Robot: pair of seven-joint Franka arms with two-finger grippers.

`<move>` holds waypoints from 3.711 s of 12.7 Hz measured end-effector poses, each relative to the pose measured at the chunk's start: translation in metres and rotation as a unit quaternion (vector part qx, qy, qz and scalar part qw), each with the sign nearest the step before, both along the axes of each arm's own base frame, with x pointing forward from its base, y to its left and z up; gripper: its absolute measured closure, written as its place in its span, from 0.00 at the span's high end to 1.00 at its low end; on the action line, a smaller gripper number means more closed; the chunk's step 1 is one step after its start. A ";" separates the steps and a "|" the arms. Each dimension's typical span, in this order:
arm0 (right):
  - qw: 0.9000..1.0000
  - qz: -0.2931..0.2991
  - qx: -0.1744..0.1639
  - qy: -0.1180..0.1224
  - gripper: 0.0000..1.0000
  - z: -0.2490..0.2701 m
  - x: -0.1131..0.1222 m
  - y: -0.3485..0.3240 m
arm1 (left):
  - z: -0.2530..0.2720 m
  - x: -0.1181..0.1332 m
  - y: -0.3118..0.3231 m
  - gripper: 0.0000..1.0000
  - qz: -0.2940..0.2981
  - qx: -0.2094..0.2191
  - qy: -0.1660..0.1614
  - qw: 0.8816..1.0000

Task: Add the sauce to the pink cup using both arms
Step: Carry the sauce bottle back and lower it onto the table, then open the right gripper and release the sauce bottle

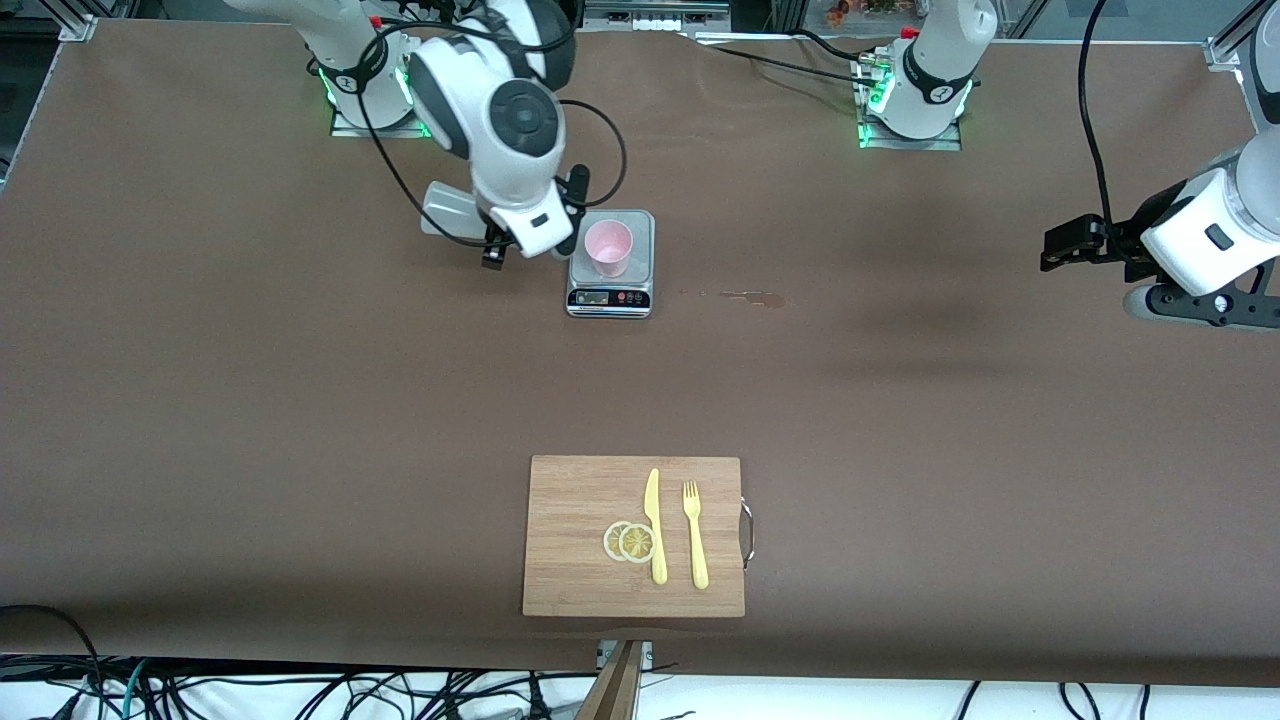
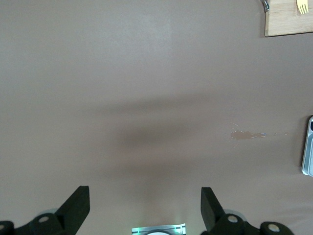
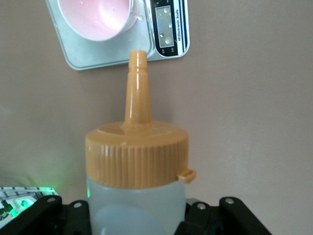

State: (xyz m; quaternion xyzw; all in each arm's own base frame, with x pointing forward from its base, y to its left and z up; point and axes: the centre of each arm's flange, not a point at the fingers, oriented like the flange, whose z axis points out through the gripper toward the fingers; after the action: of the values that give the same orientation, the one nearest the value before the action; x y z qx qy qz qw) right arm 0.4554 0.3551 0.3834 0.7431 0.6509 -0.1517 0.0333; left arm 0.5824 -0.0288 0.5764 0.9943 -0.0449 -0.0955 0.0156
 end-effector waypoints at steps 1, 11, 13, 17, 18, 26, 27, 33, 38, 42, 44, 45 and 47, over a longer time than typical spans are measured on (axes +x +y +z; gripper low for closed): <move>1.000 0.003 0.024 0.013 0.19 0.007 0.013 -0.019 | 0.000 0.000 0.000 1.00 0.000 0.000 0.000 1.000; 0.943 0.087 0.315 0.060 0.19 0.012 0.109 -0.239 | 0.000 0.000 0.000 1.00 0.000 0.000 0.000 1.000; 0.919 0.103 0.374 0.064 0.19 -0.011 0.115 -0.287 | 0.000 0.000 -0.001 1.00 0.000 0.000 0.000 1.000; 0.855 0.113 0.502 0.066 0.19 -0.085 0.111 -0.382 | 0.000 0.000 0.000 1.00 0.000 0.000 0.000 1.000; 0.840 0.117 0.525 0.066 0.19 -0.104 0.108 -0.400 | 0.000 0.000 0.000 1.00 0.000 0.000 0.000 1.000; 0.724 0.089 0.680 0.068 0.19 -0.211 0.052 -0.488 | 0.000 0.000 0.000 1.00 0.000 0.000 0.000 1.000; 0.715 0.082 0.691 0.070 0.19 -0.218 0.046 -0.494 | 0.000 0.000 0.000 1.00 0.000 0.000 0.000 1.000; 0.671 0.042 0.735 0.084 0.32 -0.260 0.026 -0.491 | 0.000 0.000 0.000 1.00 0.000 0.000 0.000 1.000; 0.668 0.042 0.738 0.083 0.91 -0.257 0.028 -0.495 | 0.000 0.000 0.000 1.00 0.000 0.000 0.000 1.000; 0.699 0.047 0.709 0.079 1.00 -0.237 0.028 -0.541 | 0.000 0.000 0.000 1.00 0.000 0.000 0.000 1.000; 0.722 0.064 0.685 0.078 1.00 -0.217 0.039 -0.567 | 0.000 0.000 0.000 1.00 0.000 0.000 0.000 1.000; 0.734 0.080 0.670 0.077 1.00 -0.203 0.050 -0.575 | 0.000 0.000 0.000 1.00 0.000 0.000 0.000 1.000; 0.764 0.113 0.631 0.075 1.00 -0.171 0.074 -0.584 | 0.000 0.000 0.000 1.00 0.000 0.000 0.000 1.000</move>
State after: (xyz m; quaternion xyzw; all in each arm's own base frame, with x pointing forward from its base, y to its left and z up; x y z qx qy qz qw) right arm 0.5289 -0.2286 0.2128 0.5035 0.6795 0.2428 -0.4751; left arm 0.5827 -0.0292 0.5765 0.9943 -0.0452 -0.0955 0.0156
